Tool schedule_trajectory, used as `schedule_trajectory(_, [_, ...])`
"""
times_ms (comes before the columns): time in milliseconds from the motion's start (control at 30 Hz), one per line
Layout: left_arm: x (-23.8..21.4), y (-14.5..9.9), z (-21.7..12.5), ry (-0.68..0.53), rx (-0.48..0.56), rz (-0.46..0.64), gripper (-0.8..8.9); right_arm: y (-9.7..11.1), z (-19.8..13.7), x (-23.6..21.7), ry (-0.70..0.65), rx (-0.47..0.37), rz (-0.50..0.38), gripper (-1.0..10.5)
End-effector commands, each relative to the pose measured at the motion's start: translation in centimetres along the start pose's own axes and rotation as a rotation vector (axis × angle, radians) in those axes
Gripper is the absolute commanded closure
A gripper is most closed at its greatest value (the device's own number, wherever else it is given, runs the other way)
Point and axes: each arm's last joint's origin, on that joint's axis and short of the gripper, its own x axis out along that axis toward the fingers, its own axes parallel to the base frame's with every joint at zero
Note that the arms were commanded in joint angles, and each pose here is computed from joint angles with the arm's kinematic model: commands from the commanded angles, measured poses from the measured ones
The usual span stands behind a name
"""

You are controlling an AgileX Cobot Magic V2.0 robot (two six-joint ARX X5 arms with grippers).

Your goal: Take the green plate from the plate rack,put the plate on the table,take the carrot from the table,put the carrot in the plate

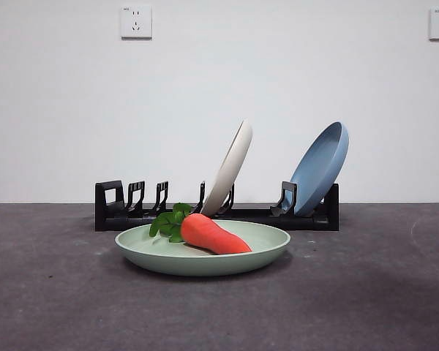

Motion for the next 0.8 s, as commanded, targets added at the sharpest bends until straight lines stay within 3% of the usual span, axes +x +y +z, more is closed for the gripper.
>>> schedule_trajectory(33, [0.12, 0.07, -0.36, 0.005, -0.007, 0.006, 8.17, -0.12, -0.78, 0.17, 0.002, 0.019, -0.004, 9.5])
schedule_trajectory(800, [0.12, 0.07, -0.36, 0.005, -0.007, 0.006, 8.17, -0.20, -1.55, 0.10, 0.021, 0.035, -0.009, 9.5])
